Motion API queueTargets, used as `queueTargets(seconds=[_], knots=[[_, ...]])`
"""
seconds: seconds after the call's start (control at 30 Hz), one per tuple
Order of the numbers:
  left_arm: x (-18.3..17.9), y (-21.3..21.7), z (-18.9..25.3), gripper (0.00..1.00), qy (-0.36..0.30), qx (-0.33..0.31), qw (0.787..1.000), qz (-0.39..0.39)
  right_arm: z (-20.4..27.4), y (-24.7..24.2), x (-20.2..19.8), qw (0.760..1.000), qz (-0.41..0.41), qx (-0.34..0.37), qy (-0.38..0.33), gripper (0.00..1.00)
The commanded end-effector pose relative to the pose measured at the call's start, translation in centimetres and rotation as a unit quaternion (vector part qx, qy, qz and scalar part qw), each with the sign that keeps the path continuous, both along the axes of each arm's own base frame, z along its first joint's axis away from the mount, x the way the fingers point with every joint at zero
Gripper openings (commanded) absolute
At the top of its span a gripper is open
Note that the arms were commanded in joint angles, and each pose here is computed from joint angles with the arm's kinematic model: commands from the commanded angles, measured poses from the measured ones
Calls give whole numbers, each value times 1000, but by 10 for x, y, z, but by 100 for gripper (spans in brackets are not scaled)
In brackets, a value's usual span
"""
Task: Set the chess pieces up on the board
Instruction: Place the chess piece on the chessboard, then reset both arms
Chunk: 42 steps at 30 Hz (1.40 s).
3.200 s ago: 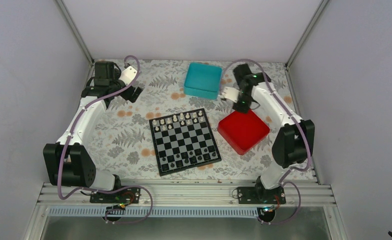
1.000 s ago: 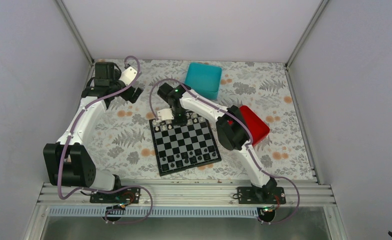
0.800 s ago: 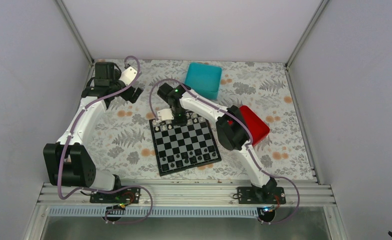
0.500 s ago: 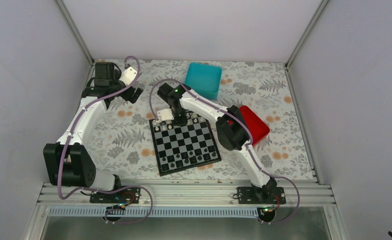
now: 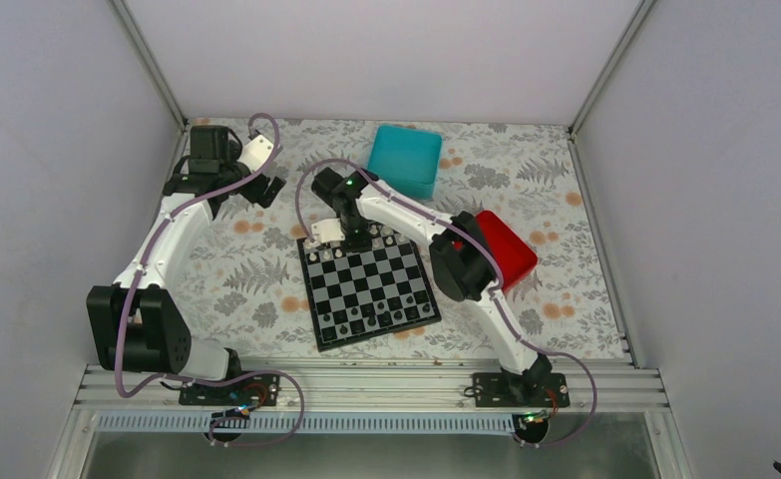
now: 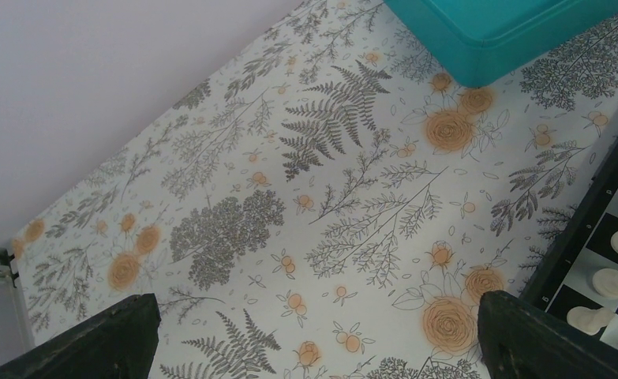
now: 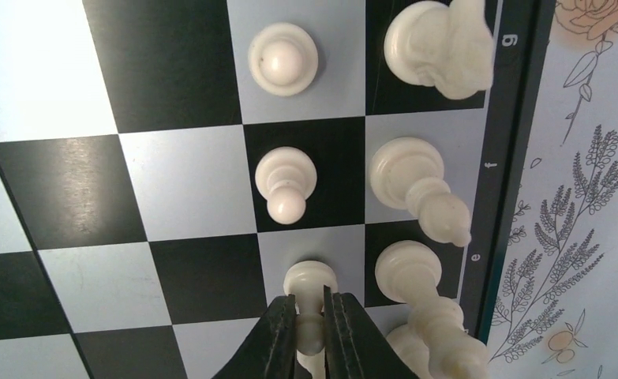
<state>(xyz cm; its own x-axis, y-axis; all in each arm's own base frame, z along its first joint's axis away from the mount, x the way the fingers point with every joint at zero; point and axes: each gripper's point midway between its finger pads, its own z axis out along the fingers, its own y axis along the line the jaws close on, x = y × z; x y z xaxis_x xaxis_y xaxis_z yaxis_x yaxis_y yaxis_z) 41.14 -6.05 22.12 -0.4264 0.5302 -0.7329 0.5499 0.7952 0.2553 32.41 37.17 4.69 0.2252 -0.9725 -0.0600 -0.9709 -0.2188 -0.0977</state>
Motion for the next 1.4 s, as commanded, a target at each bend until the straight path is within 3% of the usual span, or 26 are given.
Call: queueTargets(seconds=[0.0, 0.37, 0.7, 0.8, 0.83, 0.87, 0.9, 0.97, 1.07, 1.27, 1.37], knots=[[0, -1, 6, 100, -12, -5, 1000, -7, 6, 6, 0, 1000, 9, 8, -5, 13], [-1, -2, 5, 100, -10, -5, 1000, -8, 29, 6, 3, 999, 4, 20, -26, 23], [0, -1, 7, 100, -13, -3, 1000, -6, 152, -19, -14, 992, -12, 104, -76, 35], [2, 1, 7, 100, -15, -2, 1000, -2, 201, -45, -3, 981, -47, 147, -114, 51], [3, 1, 7, 100, -16, -1, 1000, 0, 218, -58, 8, 975, -68, 163, -135, 70], [3, 2, 7, 100, -15, -1, 1000, 2, 234, -72, 20, 967, -91, 177, -161, 96], [4, 3, 6, 100, -14, 1, 1000, 5, 249, -90, 37, 955, -120, 191, -191, 100], [6, 5, 5, 100, -15, 3, 1000, 10, 277, -135, 73, 923, -192, 218, -252, 100], [9, 8, 8, 100, -22, 5, 999, 22, 305, -195, 97, 873, -260, 270, -312, 100], [13, 13, 17, 100, -44, 4, 998, 43, 285, -280, 130, 752, -383, 305, -441, 100], [15, 15, 18, 100, -45, 5, 998, 48, 262, -297, 132, 746, -409, 329, -410, 100]])
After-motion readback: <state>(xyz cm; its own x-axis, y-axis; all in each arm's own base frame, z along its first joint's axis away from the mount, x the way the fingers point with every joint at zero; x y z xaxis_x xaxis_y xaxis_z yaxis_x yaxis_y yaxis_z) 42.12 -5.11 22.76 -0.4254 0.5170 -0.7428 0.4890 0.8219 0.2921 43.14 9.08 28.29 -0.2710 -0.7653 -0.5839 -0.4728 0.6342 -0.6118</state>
